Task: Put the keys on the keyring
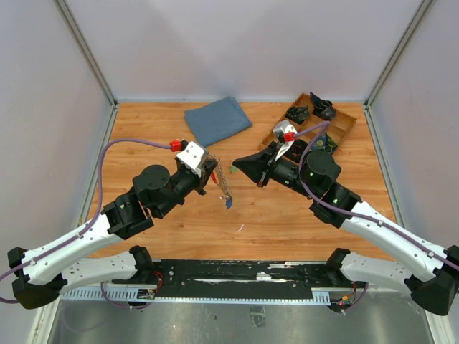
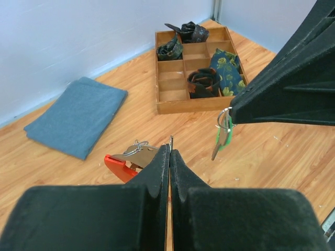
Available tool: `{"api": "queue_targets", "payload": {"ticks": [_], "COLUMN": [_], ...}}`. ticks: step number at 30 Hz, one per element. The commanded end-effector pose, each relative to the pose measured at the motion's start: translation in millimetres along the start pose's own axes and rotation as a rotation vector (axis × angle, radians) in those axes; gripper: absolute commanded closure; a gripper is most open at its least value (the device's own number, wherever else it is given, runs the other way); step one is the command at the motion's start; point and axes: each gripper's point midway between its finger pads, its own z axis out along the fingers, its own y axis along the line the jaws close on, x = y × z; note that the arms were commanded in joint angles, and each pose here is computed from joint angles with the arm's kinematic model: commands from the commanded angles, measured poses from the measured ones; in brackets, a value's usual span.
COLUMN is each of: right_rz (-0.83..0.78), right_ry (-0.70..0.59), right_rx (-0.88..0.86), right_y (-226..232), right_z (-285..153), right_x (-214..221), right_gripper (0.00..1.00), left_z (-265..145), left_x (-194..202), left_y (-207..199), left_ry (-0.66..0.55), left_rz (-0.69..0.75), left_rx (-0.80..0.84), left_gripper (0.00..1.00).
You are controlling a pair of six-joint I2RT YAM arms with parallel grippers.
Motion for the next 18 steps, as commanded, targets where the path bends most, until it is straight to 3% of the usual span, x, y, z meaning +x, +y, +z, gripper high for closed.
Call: {"api": "queue_targets", "payload": {"ticks": [1, 18], "right_rz": [0.022, 0.037], "right_ry": [-0.144, -0.14], "right_rx": [-0.04, -0.071], "right_y": [14.6, 21.9], "right_z": [10.9, 27.0], "right_x": [-33.3, -27.1], "right_gripper": [0.99, 0.99], "left_z": [-3.5, -3.9], "left_x": [-41.7, -45.0], "left_y": [3.3, -1.6], "left_ry": [-0.125, -0.157], "left_rz": [-0.075, -0.14], "left_rx": [-0.008, 0.012], "left_gripper": [1.0, 1.0]}}
